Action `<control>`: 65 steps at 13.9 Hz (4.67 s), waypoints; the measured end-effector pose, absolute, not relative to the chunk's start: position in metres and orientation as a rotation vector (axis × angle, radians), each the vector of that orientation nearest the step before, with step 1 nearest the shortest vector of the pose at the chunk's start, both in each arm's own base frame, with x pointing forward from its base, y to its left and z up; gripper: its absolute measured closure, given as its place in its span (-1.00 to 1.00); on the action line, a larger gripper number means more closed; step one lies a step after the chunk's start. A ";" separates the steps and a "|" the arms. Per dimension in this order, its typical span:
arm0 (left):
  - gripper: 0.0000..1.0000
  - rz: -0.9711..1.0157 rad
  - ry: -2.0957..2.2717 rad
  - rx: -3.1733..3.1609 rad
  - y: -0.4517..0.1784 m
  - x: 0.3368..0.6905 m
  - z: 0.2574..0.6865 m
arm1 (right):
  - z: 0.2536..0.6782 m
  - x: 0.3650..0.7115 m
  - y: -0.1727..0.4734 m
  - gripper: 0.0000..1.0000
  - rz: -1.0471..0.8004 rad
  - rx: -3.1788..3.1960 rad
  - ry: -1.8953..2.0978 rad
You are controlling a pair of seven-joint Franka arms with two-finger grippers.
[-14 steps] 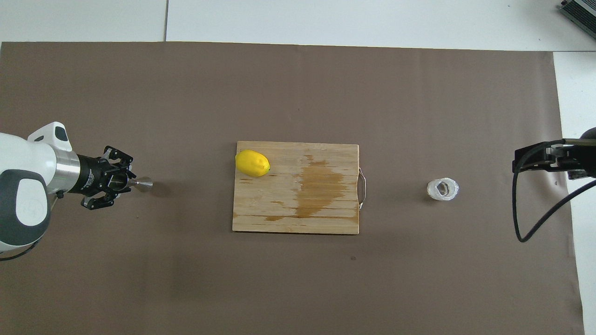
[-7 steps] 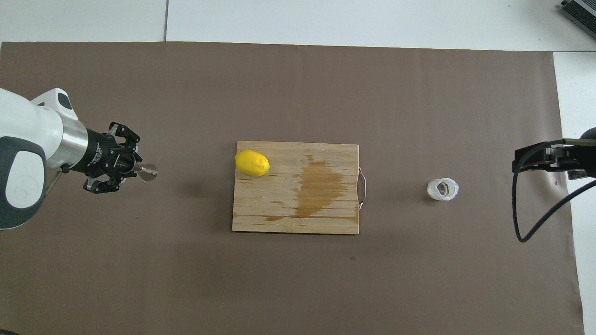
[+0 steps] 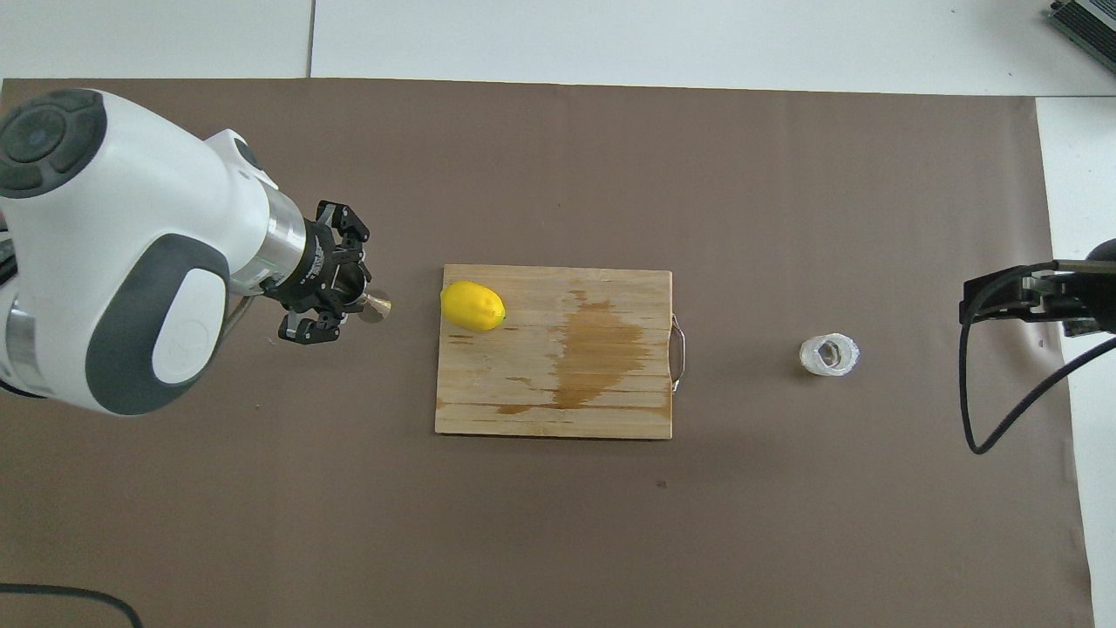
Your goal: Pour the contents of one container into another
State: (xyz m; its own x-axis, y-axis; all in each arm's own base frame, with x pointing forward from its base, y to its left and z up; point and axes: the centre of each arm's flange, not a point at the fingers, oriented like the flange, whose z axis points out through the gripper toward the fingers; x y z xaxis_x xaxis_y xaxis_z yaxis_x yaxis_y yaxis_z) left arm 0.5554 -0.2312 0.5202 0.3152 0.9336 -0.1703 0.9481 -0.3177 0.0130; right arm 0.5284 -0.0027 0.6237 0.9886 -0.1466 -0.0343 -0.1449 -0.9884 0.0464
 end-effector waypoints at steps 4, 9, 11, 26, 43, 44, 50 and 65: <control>0.28 -0.221 1.756 2.472 -0.307 0.532 0.510 | 0.624 0.528 -0.003 -1.00 -0.058 3.089 -0.226; 0.28 -0.239 1.812 2.436 -0.378 0.514 0.481 | 0.624 0.528 -0.003 -1.00 -0.058 3.089 -0.226; 0.28 -0.233 1.822 2.420 -0.415 0.513 0.451 | 0.624 0.528 -0.003 -1.00 -0.058 3.089 -0.226; 0.28 -0.175 1.827 2.392 -0.480 0.505 0.405 | 0.624 0.528 -0.003 -1.00 -0.058 3.089 -0.227; 0.26 -0.131 1.811 2.428 -0.483 0.495 0.383 | 0.624 0.528 -0.003 -1.00 -0.058 3.089 -0.226; 0.24 -0.125 1.808 2.430 -0.483 0.495 0.382 | 0.624 0.528 -0.003 -1.00 -0.058 3.089 -0.226; -0.47 -0.121 1.816 2.426 -0.484 0.494 0.382 | 0.624 0.528 -0.003 -1.00 -0.058 3.089 -0.226; -1.00 -0.008 1.624 2.632 -0.399 0.511 0.501 | 0.623 0.528 -0.002 -1.00 -0.063 3.098 -0.089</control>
